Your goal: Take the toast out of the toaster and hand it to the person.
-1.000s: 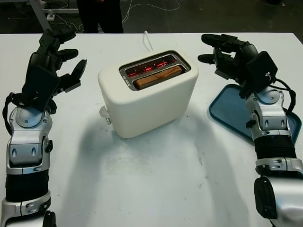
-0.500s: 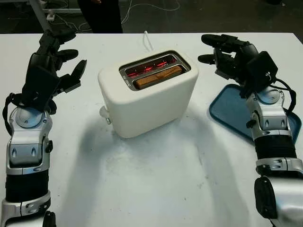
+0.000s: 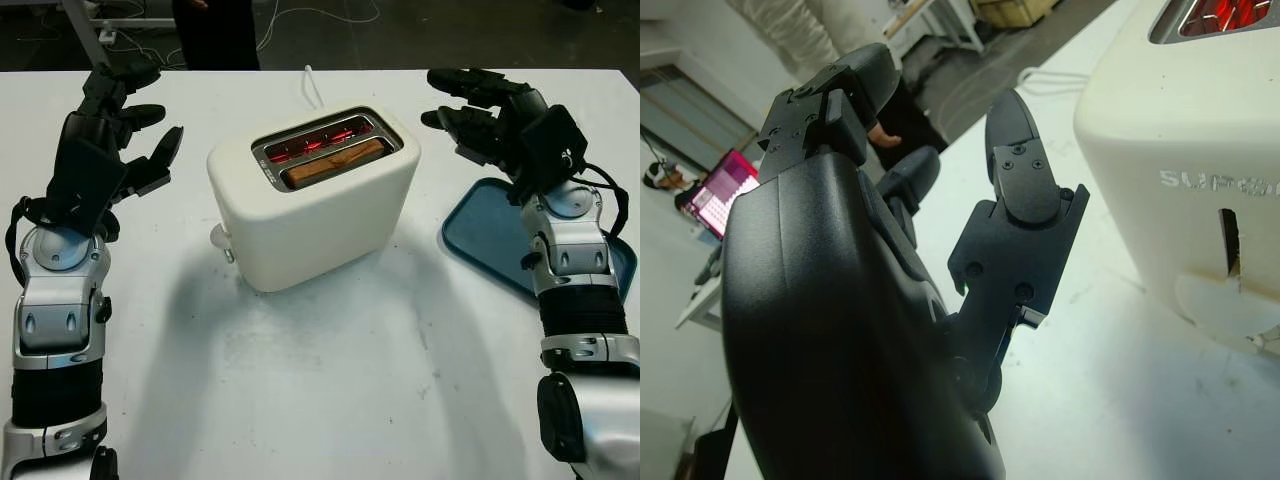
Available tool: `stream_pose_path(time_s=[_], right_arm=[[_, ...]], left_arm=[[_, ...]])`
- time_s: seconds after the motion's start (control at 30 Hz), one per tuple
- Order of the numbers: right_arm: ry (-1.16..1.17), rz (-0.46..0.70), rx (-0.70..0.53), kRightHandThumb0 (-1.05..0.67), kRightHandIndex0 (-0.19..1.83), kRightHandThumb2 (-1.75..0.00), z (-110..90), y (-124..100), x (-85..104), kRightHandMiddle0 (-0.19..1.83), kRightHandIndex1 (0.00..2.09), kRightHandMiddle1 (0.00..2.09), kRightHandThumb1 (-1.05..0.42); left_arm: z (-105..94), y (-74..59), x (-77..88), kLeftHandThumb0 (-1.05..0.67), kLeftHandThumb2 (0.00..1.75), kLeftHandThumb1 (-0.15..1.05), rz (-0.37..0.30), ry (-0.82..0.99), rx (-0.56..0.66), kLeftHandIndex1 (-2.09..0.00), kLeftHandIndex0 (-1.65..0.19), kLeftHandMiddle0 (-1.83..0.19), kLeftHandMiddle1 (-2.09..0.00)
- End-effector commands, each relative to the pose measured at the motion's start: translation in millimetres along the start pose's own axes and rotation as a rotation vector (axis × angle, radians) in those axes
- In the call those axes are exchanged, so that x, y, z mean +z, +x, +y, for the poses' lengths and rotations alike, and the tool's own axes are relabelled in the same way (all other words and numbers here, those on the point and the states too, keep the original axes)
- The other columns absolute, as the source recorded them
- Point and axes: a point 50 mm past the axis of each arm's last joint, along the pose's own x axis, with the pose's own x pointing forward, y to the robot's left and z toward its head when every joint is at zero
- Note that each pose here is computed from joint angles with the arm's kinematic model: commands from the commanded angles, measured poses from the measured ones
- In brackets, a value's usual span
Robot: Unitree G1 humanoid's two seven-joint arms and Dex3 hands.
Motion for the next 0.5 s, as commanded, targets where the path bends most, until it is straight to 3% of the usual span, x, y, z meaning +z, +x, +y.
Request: stream_pose_path(time_s=[0.0,0.47], right_arm=[[-0.008,-0.016,-0.014,-0.13,0.60,-0.04,-0.5,0.9,5.1,0.66,0.34,0.00,-0.89],[-0.040,0.005,-0.023,-0.11,0.55,-0.01,0.3,0.1,8.5,0.60,0.29,0.00,-0.85]], left_arm=[[0.1,-0.4,0.3,-0.29,0.67,0.74,-0.001,0.006,0.001,-0.81,0.00,0.00,-0.99],[1.0,-1.2,0.5,-0.29,0.67,0.74,0.002,0.005,0.004,-0.81,0.00,0.00,-0.98]])
